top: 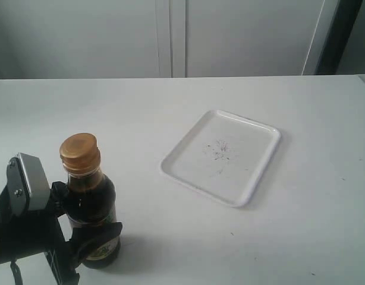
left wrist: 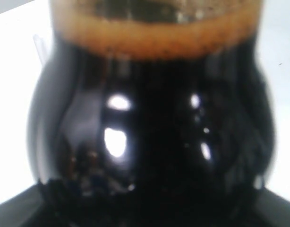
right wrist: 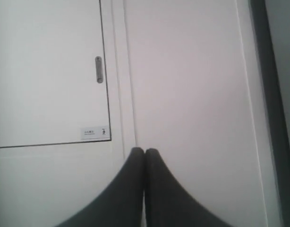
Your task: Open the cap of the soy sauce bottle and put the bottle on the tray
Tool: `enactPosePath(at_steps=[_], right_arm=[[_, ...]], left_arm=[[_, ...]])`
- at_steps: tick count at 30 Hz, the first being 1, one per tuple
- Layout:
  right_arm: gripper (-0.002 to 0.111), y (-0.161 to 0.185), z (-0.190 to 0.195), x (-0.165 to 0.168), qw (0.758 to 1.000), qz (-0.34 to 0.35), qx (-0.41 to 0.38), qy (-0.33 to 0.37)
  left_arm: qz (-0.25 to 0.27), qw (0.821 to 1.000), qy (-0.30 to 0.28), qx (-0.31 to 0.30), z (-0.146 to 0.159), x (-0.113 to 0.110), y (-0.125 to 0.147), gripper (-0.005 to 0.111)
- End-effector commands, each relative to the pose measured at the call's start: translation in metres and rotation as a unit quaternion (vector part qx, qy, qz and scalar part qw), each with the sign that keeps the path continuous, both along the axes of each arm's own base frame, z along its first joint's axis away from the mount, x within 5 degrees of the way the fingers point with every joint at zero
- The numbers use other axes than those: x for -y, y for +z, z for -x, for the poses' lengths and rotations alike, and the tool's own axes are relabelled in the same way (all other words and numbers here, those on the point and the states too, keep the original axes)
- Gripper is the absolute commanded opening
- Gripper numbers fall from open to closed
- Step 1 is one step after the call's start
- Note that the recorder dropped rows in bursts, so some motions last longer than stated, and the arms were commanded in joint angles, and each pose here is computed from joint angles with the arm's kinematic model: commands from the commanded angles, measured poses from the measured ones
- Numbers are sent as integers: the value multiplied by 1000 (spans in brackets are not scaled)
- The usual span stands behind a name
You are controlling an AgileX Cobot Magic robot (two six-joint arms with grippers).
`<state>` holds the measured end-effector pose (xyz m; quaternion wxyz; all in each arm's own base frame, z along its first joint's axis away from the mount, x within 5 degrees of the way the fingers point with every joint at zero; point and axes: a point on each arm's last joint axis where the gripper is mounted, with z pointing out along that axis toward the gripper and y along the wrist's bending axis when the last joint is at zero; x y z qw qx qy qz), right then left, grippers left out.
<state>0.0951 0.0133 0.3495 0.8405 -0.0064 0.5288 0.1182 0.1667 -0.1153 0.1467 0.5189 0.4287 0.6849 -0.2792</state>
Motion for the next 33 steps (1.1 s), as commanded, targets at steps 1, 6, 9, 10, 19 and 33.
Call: enactPosePath(at_steps=[1, 6, 9, 10, 19, 33], right_arm=[[0, 7, -21, -11, 998, 30, -11, 46], [0, -2, -43, -22, 994, 47, -34, 92], [0, -9, -53, -26, 992, 51, -54, 104], [0, -11, -56, -29, 991, 51, -59, 112], [0, -30, -77, -54, 980, 78, -90, 163], [0, -62, -97, -99, 970, 132, -115, 169]], left_arm=[[-5, 1000, 1, 5, -1, 0, 0, 0], [-4, 1000, 4, 4, -1, 0, 0, 0], [-4, 1000, 4, 4, -1, 0, 0, 0], [-4, 1000, 4, 4, -1, 0, 0, 0], [-4, 1000, 4, 4, -1, 0, 0, 0], [-5, 1000, 4, 5, -1, 0, 0, 0]])
